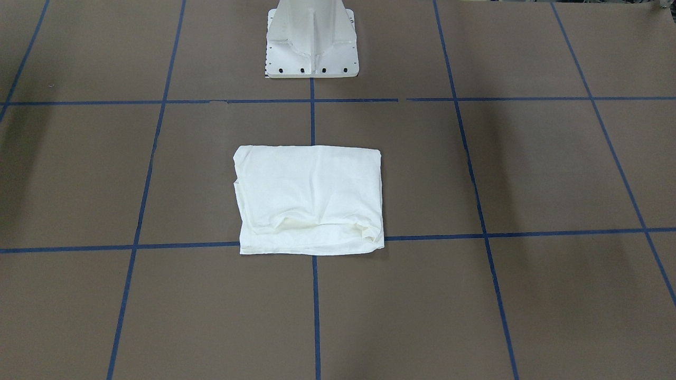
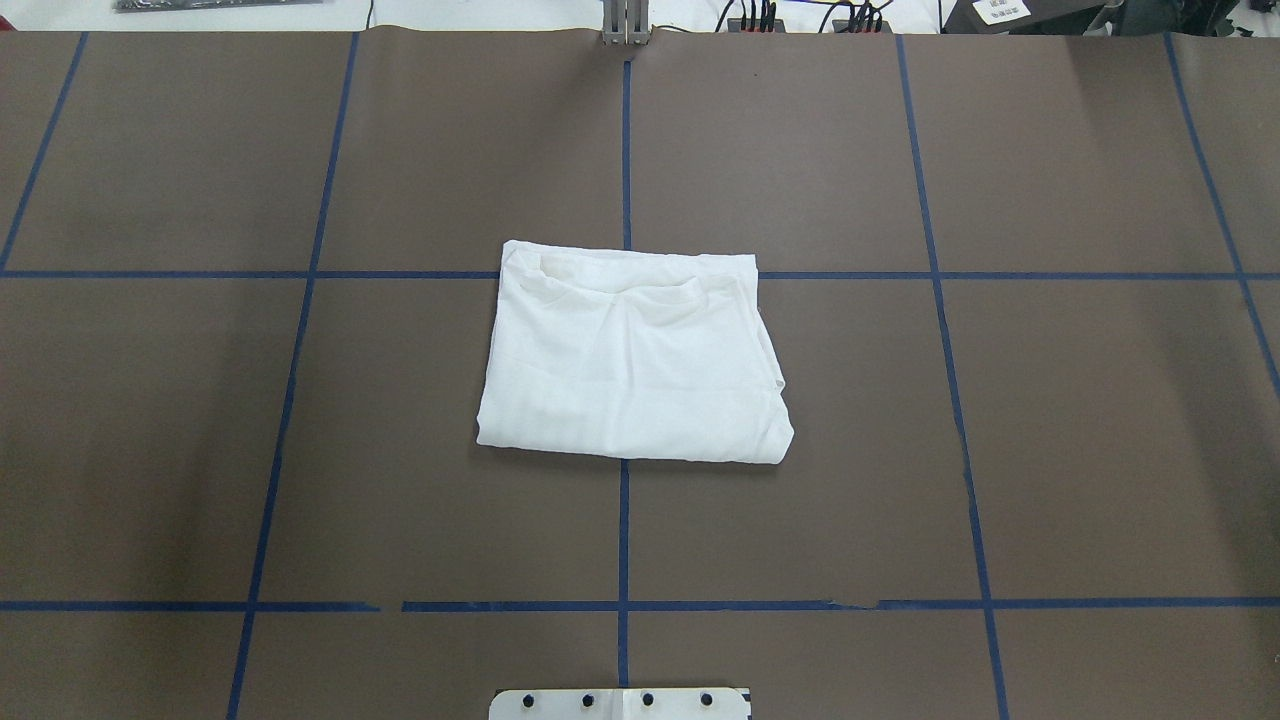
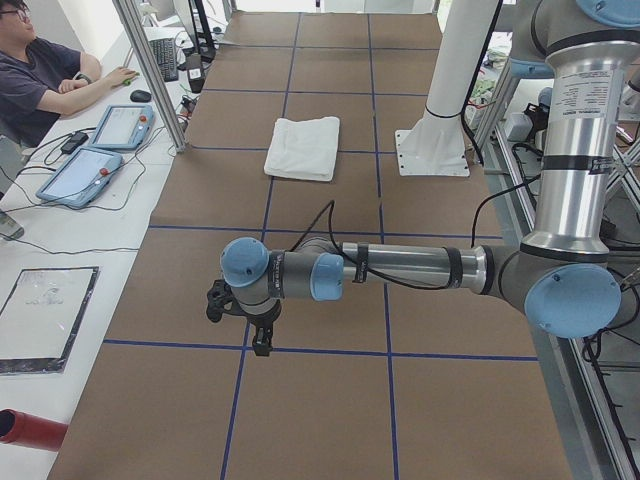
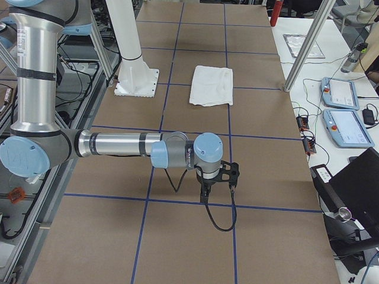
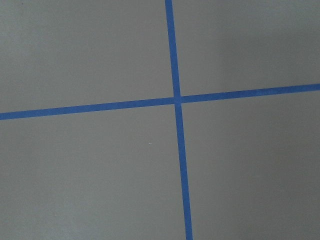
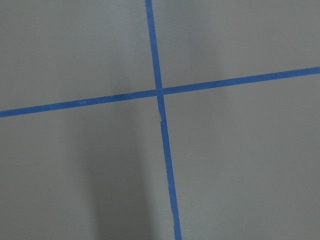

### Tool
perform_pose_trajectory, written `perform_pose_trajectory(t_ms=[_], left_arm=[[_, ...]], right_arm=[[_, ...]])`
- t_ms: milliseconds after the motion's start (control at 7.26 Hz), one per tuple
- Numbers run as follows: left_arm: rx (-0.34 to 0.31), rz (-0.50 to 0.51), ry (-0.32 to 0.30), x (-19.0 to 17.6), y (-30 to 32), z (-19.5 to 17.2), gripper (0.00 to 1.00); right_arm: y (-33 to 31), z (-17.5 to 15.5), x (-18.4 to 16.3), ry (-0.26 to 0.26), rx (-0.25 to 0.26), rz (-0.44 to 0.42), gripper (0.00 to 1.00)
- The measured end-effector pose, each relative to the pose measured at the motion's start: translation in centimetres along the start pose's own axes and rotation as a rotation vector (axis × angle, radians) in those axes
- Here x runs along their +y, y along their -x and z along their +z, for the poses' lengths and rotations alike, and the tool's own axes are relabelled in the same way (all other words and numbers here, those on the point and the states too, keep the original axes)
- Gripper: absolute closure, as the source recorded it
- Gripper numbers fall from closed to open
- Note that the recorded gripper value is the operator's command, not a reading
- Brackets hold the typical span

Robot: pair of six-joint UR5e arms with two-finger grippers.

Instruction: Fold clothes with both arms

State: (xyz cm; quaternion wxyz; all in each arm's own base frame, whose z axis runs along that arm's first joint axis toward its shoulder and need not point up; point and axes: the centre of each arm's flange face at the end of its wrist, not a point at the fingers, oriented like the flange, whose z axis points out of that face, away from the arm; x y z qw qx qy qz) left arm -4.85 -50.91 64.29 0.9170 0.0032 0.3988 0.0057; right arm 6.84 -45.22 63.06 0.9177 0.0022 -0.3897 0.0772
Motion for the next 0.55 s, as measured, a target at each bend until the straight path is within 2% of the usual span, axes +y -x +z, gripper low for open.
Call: perform_pose_trajectory(t_ms=[551], left_arm=[[0.000,-0.004,-0.004,-0.13,-0.15,-0.14,0.00]], right_arm=[[-0.01,0.02,0.00,0.001,-0.001,0.000,0.00]])
